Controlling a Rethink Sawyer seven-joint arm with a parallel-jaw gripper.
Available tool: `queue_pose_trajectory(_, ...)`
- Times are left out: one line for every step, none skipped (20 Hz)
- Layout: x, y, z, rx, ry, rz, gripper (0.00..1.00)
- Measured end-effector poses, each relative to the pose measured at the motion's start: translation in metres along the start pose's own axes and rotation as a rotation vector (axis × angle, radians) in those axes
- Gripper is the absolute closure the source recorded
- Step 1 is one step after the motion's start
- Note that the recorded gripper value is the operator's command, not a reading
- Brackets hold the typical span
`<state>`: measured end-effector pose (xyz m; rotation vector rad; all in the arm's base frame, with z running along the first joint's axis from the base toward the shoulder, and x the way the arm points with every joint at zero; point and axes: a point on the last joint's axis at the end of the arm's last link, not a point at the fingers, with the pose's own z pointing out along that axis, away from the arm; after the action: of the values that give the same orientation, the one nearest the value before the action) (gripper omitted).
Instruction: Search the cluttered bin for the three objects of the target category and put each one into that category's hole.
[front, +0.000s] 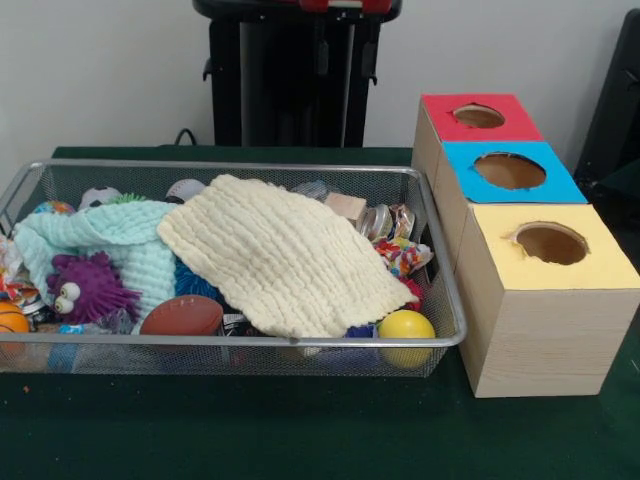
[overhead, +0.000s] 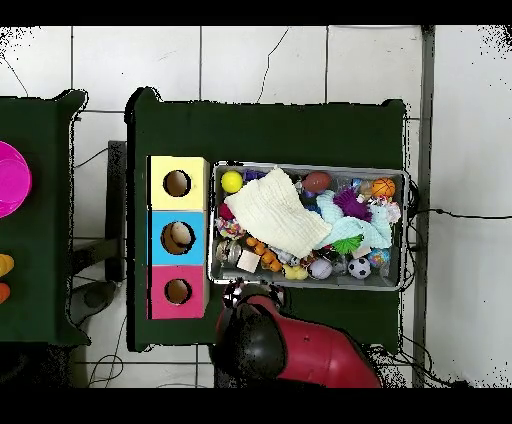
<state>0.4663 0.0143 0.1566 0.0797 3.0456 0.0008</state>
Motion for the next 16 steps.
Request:
queue_pose_trajectory(0.003,-0.009,0.006,-0.002,0.006,-0.002,0.00)
queue_pose_trajectory(0.006,-0.014,0.011,-0.005,0.016,-0.006,0.00)
queue_pose_trajectory(0.009,-0.019,0.016,-0.008,0.026,-0.011,0.00)
queue_pose_trajectory(0.012,-0.021,0.020,-0.012,0.036,-0.019,0.00)
queue_pose_trajectory(0.015,-0.024,0.024,-0.016,0.045,-0.028,0.00)
queue_pose_trajectory(0.017,-0.024,0.027,-0.019,0.051,-0.038,0.00)
queue_pose_trajectory(0.020,-0.024,0.031,-0.025,0.060,-0.052,0.00)
queue_pose_trajectory(0.022,-0.023,0.034,-0.029,0.065,-0.063,0.00)
queue_pose_trajectory(0.025,-0.021,0.037,-0.034,0.074,-0.077,0.00)
queue_pose_trajectory(0.027,-0.019,0.040,-0.037,0.079,-0.087,0.00)
queue_pose_trajectory(0.029,-0.017,0.042,-0.042,0.085,-0.100,0.00)
queue_pose_trajectory(0.031,-0.015,0.044,-0.045,0.088,-0.109,0.00)
queue_pose_trajectory(0.033,-0.013,0.046,-0.050,0.093,-0.122,0.00)
queue_pose_trajectory(0.034,-0.012,0.047,-0.052,0.096,-0.130,0.00)
queue_pose_trajectory(0.036,-0.010,0.049,-0.055,0.101,-0.139,0.00)
queue_pose_trajectory(0.038,-0.009,0.051,-0.058,0.105,-0.145,0.00)
